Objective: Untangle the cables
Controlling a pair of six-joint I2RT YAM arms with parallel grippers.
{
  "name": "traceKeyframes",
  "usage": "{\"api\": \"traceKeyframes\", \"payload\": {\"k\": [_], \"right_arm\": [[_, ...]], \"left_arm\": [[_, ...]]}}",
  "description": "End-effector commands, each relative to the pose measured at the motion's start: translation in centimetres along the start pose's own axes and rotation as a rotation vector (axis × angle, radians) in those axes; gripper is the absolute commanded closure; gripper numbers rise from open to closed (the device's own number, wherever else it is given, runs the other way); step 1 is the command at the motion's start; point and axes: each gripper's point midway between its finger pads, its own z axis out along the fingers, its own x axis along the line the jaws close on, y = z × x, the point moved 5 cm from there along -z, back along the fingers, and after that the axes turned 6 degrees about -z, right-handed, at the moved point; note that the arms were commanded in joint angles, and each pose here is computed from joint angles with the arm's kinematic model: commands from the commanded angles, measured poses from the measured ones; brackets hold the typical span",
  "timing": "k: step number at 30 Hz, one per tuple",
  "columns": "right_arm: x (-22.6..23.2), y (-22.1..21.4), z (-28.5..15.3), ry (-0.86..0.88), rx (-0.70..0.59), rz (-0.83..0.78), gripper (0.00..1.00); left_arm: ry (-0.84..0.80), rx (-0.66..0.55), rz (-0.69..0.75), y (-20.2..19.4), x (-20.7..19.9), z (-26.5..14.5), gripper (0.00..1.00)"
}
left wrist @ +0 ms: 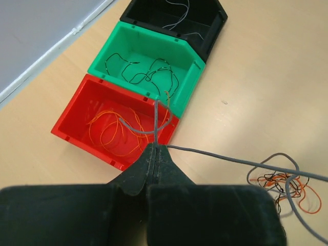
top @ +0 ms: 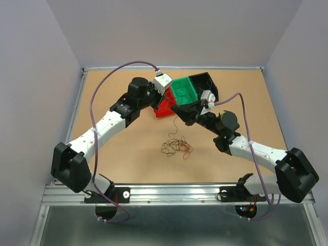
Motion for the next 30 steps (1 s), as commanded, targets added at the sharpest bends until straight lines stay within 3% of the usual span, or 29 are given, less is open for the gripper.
{"api": "traceKeyframes", "payload": {"k": [1, 5, 12, 16, 20, 23, 30], "right_arm": [[-1.5, 6.7, -0.6, -0.193, -0.272, -0.069, 1.0], [-4.1, 7.1, -0.7, -0.386, -0.285, -0.06, 0.99], [-7.7, 3.3, 2.2, -0.483, -0.018, -0.024, 0.99], [-8.6, -0.2, 2.6, -0.431, 0.174, 0.028, 0.99], [-9.7, -2.5, 1.8, -0.343, 0.268, 0.098, 0.99], [-10.0, -4.0, 0.2, -0.27, 0.312, 0.143, 0.97], [-7.5, -6.3, -1.8, -0.066, 0.356, 0.062, 0.9]], "left_arm": [[-0.012, -0.041, 0.004, 0.2, 0.8, 0.5, 1.0], [-0.071, -0.051, 0.005, -0.3, 0.1, 0.5, 1.0], [-0.241, -0.069, 0.052, -0.6, -1.9, 0.2, 1.0], [-0.296, -0.071, 0.08, -0.8, -2.6, -0.3, 1.0], [-0.324, -0.073, 0.099, -0.9, -2.9, -0.6, 1.0], [-0.325, -0.063, 0.105, -1.0, -2.8, -0.4, 1.0], [-0.403, 0.038, 0.122, -2.8, -3.3, 0.3, 1.0]]}}
